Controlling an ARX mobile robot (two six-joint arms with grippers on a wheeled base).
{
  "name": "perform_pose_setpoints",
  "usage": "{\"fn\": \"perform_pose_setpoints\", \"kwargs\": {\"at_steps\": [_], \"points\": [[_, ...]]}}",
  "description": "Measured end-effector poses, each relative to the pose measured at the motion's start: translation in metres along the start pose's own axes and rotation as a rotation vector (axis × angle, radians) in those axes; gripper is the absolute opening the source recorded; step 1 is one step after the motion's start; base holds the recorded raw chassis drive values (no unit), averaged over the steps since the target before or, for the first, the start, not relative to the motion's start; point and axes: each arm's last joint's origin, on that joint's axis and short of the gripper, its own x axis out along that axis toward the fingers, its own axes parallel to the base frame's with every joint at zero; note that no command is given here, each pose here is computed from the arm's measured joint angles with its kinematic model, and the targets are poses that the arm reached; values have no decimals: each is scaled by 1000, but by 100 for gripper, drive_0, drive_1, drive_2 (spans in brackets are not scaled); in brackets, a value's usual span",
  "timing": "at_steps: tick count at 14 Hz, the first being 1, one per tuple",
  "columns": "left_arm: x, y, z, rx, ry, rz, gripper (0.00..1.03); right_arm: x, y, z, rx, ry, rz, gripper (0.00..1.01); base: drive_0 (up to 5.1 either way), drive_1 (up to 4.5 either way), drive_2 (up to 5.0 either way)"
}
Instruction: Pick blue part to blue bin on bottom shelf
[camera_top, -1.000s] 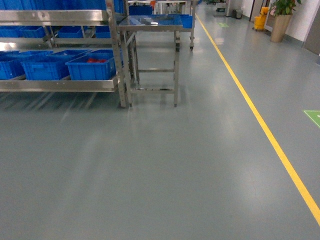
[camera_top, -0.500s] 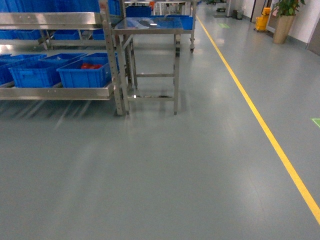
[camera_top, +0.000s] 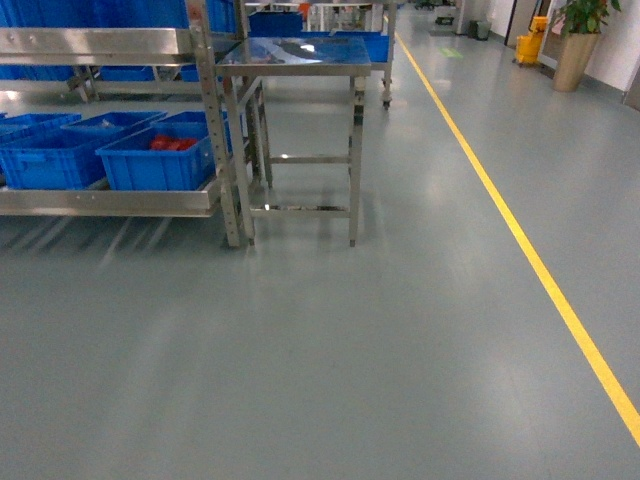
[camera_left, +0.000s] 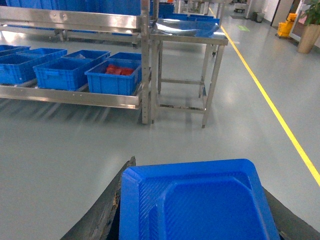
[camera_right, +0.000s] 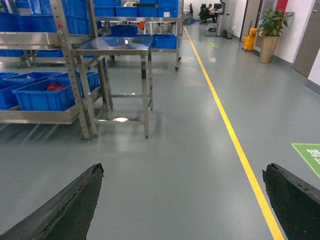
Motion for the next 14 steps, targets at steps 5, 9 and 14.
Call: {"fn": "perform_pose_setpoints", "kwargs": {"at_steps": [5, 9, 14], "points": [[0, 0, 0, 1, 5, -2, 44, 0, 0, 0, 0, -5, 0, 98, -1, 400, -403], [0, 0, 0, 0, 0, -1, 44, 0, 0, 0, 0, 0, 0, 98, 3, 404, -399], [0, 0, 0, 1, 5, -2, 44, 0, 0, 1, 0, -6, 0, 98, 0, 401, -402]]}}
